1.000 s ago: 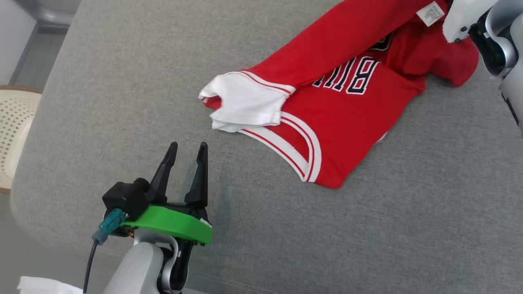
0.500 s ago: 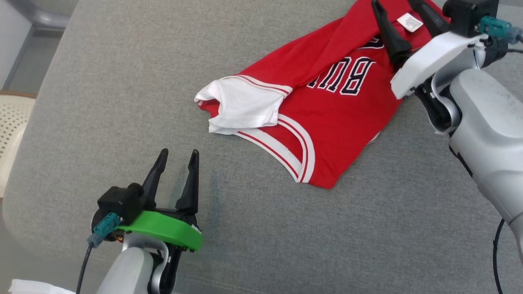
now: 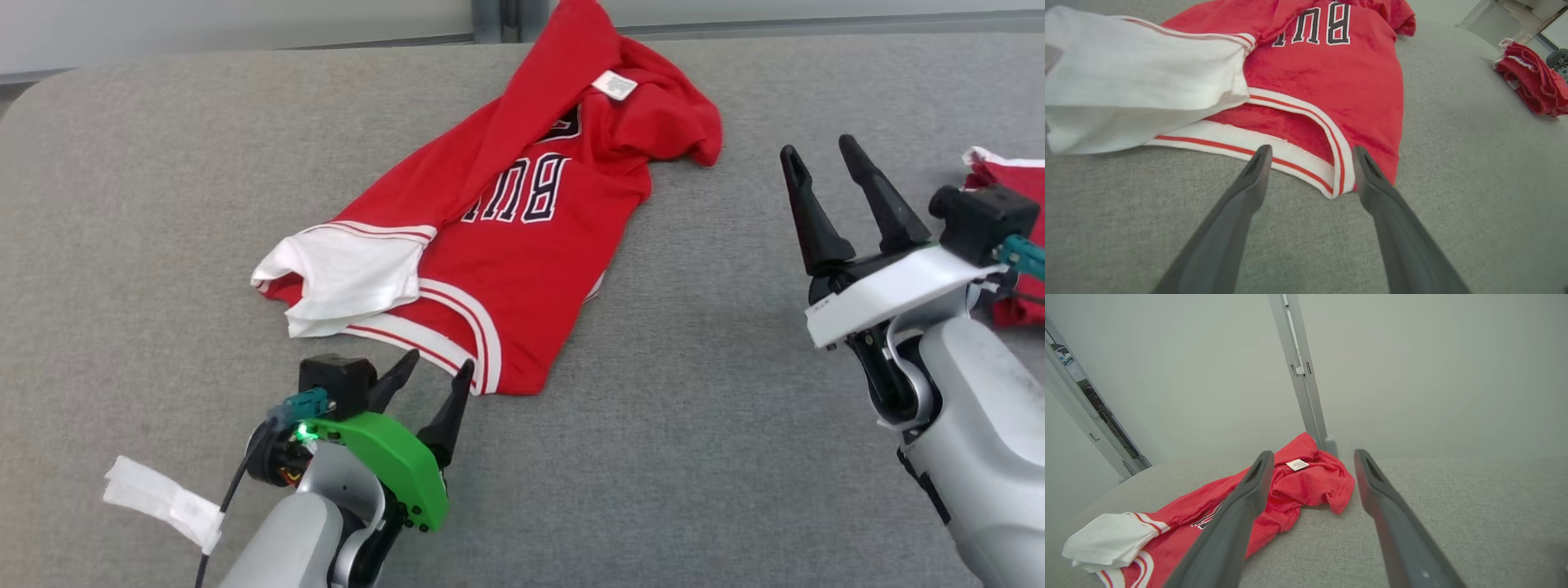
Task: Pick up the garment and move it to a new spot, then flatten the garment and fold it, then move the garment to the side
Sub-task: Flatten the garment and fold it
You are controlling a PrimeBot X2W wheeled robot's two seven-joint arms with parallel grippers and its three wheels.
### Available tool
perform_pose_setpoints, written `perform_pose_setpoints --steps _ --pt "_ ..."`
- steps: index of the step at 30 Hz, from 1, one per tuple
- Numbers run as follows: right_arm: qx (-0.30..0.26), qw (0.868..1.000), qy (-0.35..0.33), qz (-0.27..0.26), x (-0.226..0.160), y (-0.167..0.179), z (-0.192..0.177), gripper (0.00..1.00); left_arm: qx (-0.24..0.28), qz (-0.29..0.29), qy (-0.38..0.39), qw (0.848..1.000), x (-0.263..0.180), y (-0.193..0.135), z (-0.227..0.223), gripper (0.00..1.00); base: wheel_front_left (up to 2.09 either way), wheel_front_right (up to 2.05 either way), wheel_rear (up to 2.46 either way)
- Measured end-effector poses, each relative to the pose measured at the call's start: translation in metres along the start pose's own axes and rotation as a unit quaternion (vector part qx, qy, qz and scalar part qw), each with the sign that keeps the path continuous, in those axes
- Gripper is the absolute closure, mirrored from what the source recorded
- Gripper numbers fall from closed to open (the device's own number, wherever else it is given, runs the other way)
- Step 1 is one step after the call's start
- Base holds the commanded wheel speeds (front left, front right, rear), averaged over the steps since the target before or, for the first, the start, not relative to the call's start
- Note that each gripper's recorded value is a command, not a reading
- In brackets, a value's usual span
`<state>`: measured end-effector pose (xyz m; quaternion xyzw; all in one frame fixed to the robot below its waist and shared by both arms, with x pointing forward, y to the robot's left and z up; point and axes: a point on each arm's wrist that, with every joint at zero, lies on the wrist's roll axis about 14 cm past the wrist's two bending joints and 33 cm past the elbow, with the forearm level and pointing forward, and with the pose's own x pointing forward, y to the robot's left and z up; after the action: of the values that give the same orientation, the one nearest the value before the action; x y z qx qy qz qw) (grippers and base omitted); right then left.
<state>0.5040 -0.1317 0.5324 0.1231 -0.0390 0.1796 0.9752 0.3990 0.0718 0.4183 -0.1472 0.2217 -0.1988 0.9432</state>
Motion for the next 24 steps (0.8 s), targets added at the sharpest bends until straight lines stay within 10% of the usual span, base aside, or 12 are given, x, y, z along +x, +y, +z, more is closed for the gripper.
perform_pose_setpoints --steps 12,21,24 --pt "-0.001 0.996 -0.032 -0.081 -0.059 -0.033 0.02 0.0 0.136 -0.113 0.06 0.982 0.046 -0.076 -0.005 0.0 0.0 0.0 0.0" --pt "-0.004 0.993 -0.037 -0.112 -0.075 -0.048 0.023 0.0 0.215 -0.059 0.138 0.965 0.075 -0.047 -0.031 0.0 0.0 0.0 0.0" --pt "-0.004 0.991 -0.035 -0.127 -0.084 -0.054 0.021 0.0 0.23 -0.066 0.132 0.962 0.077 -0.051 -0.031 1.0 0.0 0.0 0.0"
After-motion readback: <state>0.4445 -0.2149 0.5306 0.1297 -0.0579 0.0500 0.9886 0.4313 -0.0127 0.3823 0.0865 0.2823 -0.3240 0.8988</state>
